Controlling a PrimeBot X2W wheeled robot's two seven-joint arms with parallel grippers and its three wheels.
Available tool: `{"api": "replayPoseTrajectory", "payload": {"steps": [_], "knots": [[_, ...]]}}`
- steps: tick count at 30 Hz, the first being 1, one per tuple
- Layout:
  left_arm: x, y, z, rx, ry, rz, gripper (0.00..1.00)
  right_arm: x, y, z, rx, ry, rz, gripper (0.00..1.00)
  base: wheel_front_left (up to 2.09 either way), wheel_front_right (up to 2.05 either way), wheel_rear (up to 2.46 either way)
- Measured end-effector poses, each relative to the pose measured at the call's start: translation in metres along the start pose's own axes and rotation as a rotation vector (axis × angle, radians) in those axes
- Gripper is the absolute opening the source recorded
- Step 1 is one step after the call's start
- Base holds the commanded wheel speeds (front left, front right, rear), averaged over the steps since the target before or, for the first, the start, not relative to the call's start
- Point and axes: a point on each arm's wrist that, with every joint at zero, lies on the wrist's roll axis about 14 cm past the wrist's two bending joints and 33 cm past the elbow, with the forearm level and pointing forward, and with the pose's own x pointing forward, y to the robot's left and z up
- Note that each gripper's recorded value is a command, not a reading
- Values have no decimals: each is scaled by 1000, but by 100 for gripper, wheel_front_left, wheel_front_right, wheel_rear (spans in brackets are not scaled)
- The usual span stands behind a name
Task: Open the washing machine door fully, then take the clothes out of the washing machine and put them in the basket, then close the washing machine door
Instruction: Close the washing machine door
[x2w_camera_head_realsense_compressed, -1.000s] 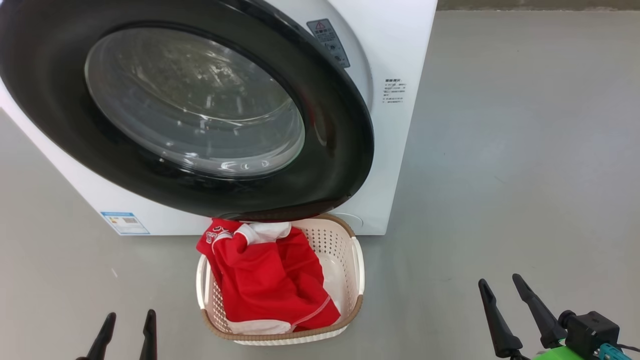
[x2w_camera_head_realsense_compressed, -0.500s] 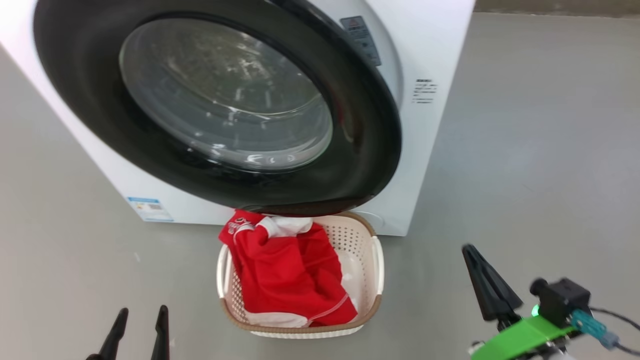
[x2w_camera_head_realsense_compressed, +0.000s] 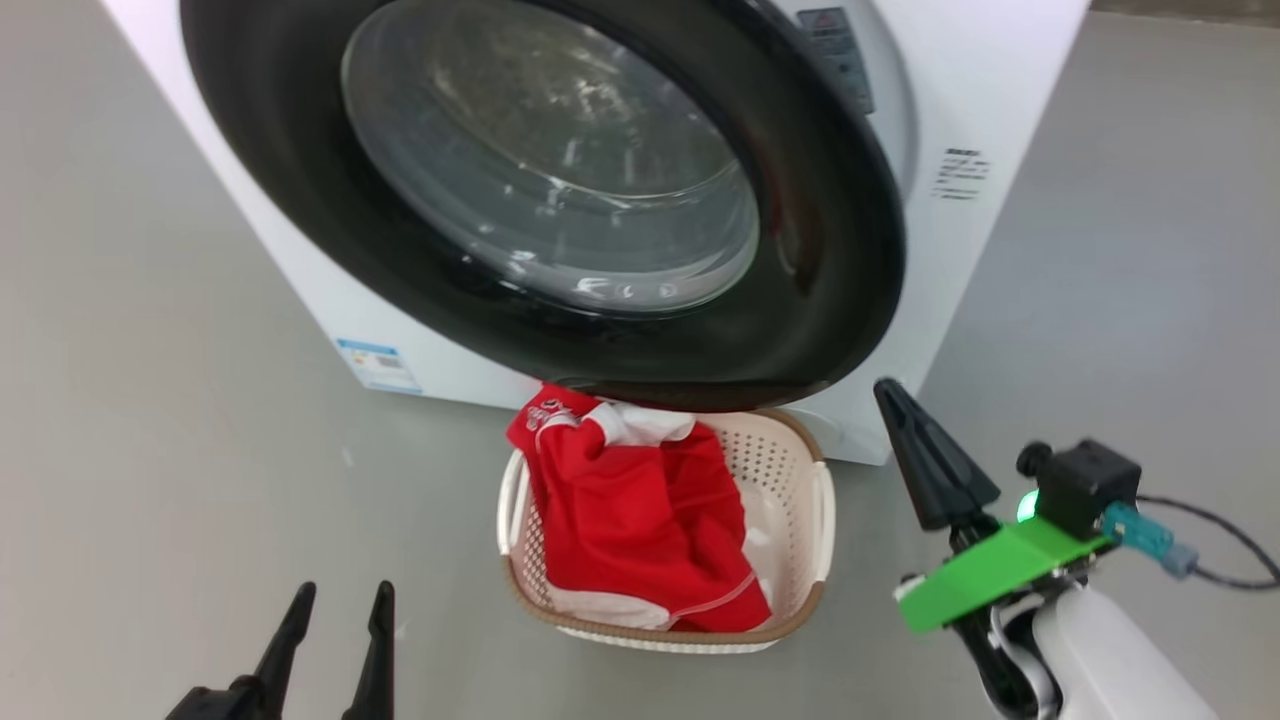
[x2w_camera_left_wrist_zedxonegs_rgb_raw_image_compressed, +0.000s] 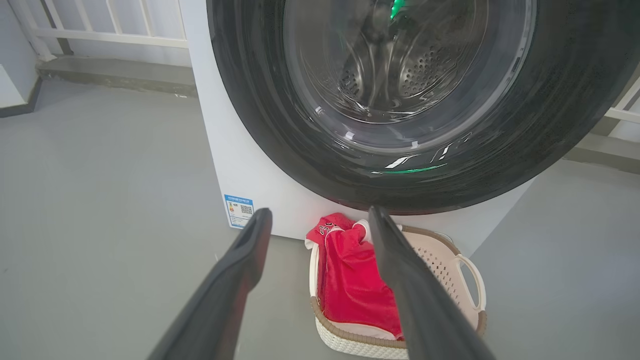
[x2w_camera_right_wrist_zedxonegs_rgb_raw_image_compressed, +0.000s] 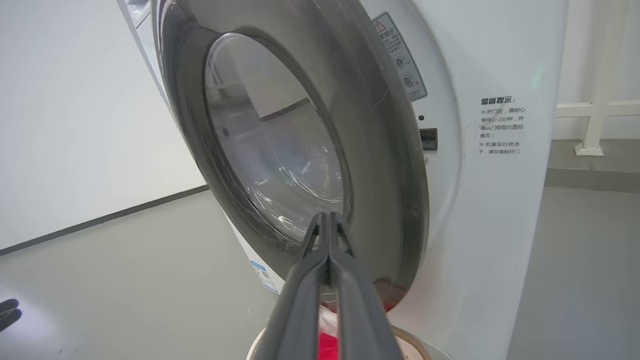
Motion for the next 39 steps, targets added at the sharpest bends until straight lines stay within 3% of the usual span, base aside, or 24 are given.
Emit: {"api": "replayPoseTrajectory", "payload": {"steps": [11,39], "knots": [[9,2,-1,-1,11,20,100,48,4,-3,31,-1,43,0,0,0,0],[39,1,-8,-27,41,37,100,125,-39,10,70,-104,14,0,0,0,0]]}}
